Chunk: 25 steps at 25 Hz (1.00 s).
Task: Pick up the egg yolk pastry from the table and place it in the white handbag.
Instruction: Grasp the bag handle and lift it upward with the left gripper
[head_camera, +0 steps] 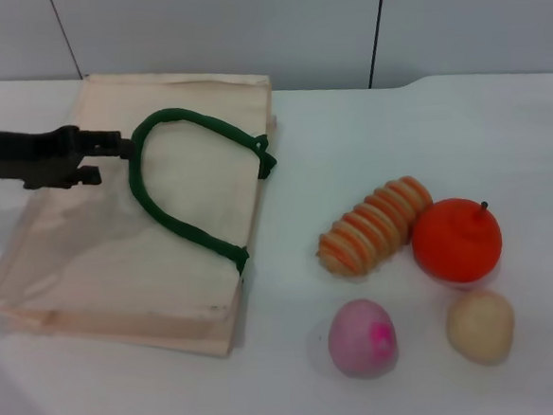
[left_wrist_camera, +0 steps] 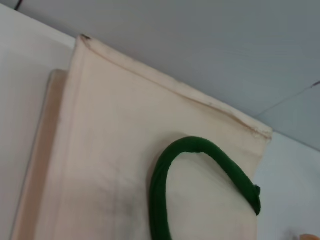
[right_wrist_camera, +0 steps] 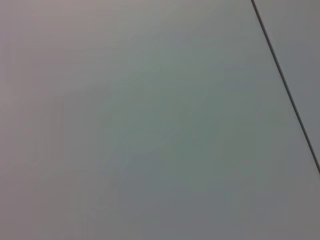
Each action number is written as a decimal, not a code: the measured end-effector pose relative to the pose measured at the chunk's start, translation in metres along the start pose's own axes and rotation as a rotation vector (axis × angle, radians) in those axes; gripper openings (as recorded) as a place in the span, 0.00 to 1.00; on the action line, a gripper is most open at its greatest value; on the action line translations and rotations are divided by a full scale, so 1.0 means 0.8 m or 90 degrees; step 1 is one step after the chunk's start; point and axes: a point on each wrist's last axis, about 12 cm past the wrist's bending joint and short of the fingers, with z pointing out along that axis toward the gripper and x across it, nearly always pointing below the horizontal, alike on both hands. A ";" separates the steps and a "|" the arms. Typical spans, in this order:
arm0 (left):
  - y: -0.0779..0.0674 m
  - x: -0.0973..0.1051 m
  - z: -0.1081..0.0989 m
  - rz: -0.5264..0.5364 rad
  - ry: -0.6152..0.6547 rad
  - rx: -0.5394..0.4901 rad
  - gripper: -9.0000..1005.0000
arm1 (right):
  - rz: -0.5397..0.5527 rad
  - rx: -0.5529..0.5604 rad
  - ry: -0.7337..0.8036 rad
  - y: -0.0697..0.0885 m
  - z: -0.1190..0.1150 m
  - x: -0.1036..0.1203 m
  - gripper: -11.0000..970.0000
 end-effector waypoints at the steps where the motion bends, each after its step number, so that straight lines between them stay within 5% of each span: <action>1: -0.003 -0.003 0.003 0.002 0.005 -0.001 0.85 | 0.000 0.000 0.000 0.000 0.000 0.000 0.88; 25: -0.025 -0.040 0.055 0.060 0.083 -0.133 0.79 | 0.006 -0.009 -0.006 0.006 0.007 -0.001 0.88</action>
